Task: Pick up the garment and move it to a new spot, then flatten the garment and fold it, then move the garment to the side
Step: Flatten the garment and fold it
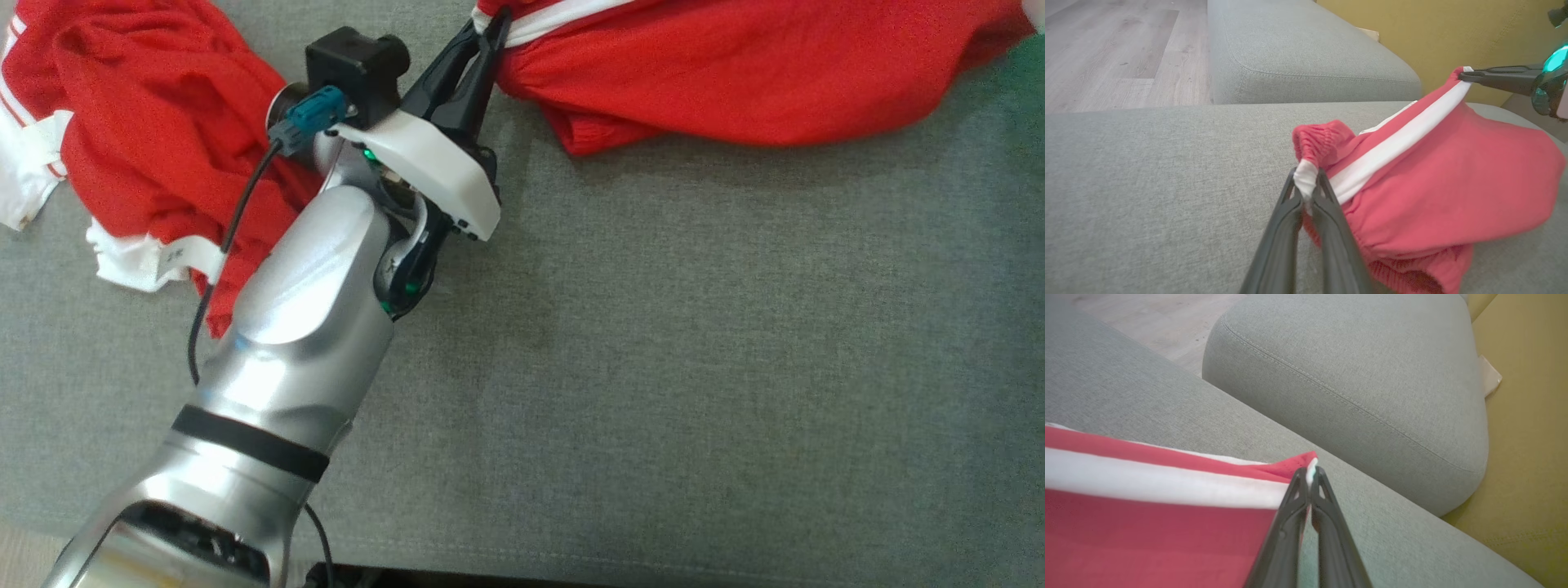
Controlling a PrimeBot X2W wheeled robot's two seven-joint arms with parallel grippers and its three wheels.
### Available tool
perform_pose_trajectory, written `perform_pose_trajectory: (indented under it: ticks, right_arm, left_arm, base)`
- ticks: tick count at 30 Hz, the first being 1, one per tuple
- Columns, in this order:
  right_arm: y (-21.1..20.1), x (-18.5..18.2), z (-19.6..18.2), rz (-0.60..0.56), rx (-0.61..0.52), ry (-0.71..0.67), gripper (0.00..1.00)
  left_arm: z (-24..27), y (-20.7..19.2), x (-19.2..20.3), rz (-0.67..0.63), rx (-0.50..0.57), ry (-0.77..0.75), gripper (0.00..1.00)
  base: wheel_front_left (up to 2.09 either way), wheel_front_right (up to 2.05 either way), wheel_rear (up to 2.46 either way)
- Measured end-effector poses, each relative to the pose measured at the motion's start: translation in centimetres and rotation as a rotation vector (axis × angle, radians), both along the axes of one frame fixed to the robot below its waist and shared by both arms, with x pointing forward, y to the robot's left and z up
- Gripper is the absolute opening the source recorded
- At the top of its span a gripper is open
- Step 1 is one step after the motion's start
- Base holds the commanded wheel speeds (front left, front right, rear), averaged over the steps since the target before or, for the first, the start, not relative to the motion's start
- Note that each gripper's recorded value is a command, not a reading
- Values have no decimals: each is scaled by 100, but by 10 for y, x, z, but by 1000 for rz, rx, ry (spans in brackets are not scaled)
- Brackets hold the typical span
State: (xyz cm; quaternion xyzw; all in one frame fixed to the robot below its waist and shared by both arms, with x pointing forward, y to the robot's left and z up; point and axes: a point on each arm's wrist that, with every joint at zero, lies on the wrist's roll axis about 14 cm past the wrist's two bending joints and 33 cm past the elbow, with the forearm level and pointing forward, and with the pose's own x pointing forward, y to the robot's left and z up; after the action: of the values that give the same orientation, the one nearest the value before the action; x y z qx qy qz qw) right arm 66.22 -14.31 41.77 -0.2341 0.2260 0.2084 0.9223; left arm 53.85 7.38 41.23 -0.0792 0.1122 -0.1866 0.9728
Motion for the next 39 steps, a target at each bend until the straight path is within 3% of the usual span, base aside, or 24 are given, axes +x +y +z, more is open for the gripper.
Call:
perform_pose_trajectory:
  ticks: [3,4,5,6,14,20,33,39]
  right_arm:
    - [9,4,-5,11,20,2,0]
    - [10,4,-5,9,29,1,0]
    - [12,5,-4,15,35,-12,68]
    - [12,5,-3,18,43,-21,100]
    - [8,0,23,-4,129,-99,100]
    - [-7,-9,78,-54,265,-245,100]
    - [-25,-97,133,-122,521,-400,100]
    - [-38,-148,118,-208,600,-396,100]
  left_arm:
    - [-4,-1,0,5,-4,11,1]
    - [-5,0,0,9,-3,12,37]
    - [-6,0,0,11,3,15,84]
    - [-7,-1,0,10,9,17,100]
    - [3,0,0,36,20,4,100]
    - [43,6,1,85,-19,-84,100]
    - [106,19,-52,169,-119,-232,100]
    - [105,16,-85,171,-133,-234,100]
  base:
    - [0,0,0]
    - [0,0,0]
    - [0,0,0]
    - [0,0,0]
    - [0,0,0]
    - [0,0,0]
    - [0,0,0]
    - [0,0,0]
